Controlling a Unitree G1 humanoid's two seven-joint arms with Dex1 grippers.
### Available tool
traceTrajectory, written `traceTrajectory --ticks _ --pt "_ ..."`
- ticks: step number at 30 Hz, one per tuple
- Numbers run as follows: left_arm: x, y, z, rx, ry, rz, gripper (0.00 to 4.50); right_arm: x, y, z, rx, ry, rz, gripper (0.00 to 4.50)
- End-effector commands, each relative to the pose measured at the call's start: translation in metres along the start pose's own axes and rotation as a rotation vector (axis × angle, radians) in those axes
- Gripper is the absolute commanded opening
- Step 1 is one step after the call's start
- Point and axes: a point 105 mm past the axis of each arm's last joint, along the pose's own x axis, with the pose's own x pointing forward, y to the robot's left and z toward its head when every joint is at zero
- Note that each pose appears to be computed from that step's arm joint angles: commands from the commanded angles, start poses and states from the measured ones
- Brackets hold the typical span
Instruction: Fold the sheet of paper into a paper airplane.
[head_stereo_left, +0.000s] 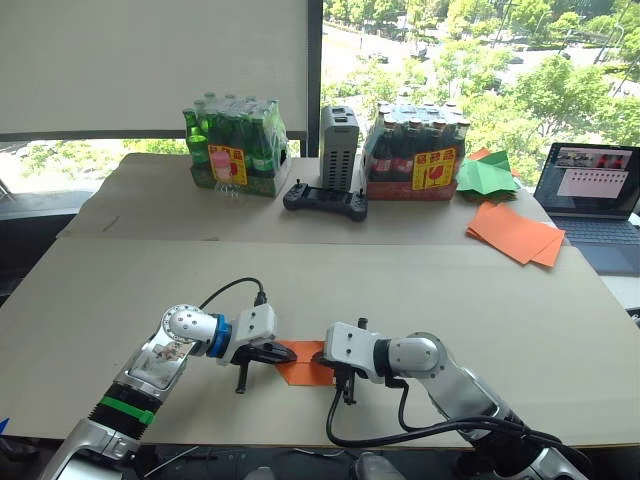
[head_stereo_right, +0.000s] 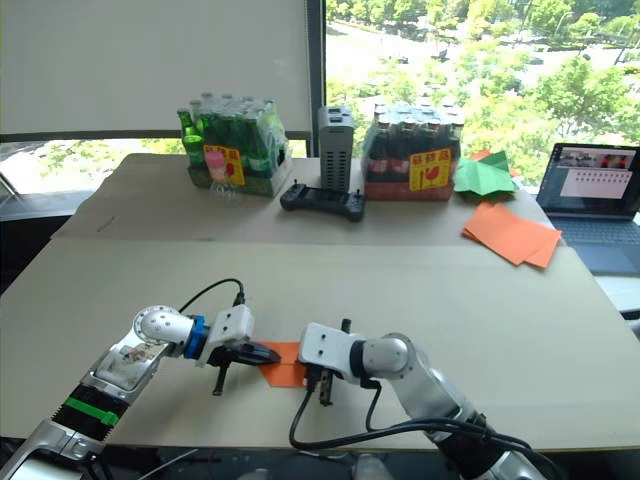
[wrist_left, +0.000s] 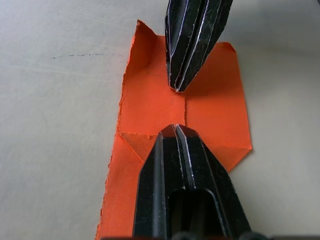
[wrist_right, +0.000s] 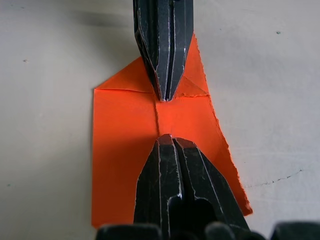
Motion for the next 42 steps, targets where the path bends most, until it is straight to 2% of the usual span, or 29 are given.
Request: traceTrajectory --ticks 1,7,33,36,39,42 --pt "-0.001 -0.004 -0.011 -0.023 0.047 -0.002 0.0 0.001 0.001 0.0 -0.022 0.001 -0.003 0.03" --pt "-0.001 -0.005 -0.012 -0.018 0.057 -0.001 0.0 -0.002 0.008 -0.031 0.029 0.133 0.023 0.03" --pt "0.002 -0.003 -0.013 0.017 0.068 -0.011 0.0 -0.047 0.011 -0.057 0.176 0.269 -0.015 0.03" --pt "0.003 -0.003 -0.013 0.019 0.067 -0.01 0.0 -0.048 0.005 -0.043 0.156 0.216 -0.034 0.03" --pt "0.003 -0.002 -0.012 0.021 0.063 -0.008 0.0 -0.047 -0.009 0.001 0.137 0.014 -0.064 0.03" --pt "0.005 -0.002 -0.01 0.026 0.06 -0.011 0.0 -0.045 -0.015 0.024 0.125 -0.076 -0.072 0.03"
